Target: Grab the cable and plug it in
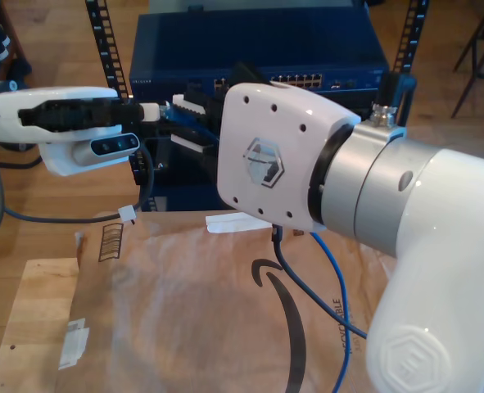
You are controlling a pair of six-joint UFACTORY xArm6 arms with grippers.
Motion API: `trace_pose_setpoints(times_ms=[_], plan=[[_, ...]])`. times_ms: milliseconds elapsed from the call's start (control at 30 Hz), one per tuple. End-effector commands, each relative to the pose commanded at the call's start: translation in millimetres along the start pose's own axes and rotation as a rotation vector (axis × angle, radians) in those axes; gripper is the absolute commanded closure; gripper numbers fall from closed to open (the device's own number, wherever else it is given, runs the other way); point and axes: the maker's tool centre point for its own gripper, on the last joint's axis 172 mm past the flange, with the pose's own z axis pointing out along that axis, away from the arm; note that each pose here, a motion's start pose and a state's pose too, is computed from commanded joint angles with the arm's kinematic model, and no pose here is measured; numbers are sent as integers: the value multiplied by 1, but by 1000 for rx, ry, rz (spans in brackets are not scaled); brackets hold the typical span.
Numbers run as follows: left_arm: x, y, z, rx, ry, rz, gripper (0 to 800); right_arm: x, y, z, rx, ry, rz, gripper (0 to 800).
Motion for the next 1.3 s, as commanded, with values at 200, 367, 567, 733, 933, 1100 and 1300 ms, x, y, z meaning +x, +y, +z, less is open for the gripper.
trace_pose_setpoints(times_ms=[200, 367, 567, 733, 933, 1100, 1300], plan=[[0, 0, 0, -2, 0, 2, 799, 0, 0, 0, 0, 0, 0, 555], [3, 2, 0, 2, -10, -8, 799, 0, -1, 0, 1, -1, -1, 555], [6, 3, 0, 4, -14, -15, 799, 0, -1, 0, 1, -1, -1, 569], [6, 3, 0, 4, -15, -16, 799, 0, -1, -1, 3, -1, -1, 608], [6, -2, 0, 18, -18, -20, 328, 2, -16, -6, 62, 7, -5, 793], [4, -3, 0, 10, -15, -14, 56, 0, -16, -5, 61, 5, -5, 800], [7, 13, -38, -229, 74, 20, 0, 6, -2, 9, 23, 22, -9, 800]])
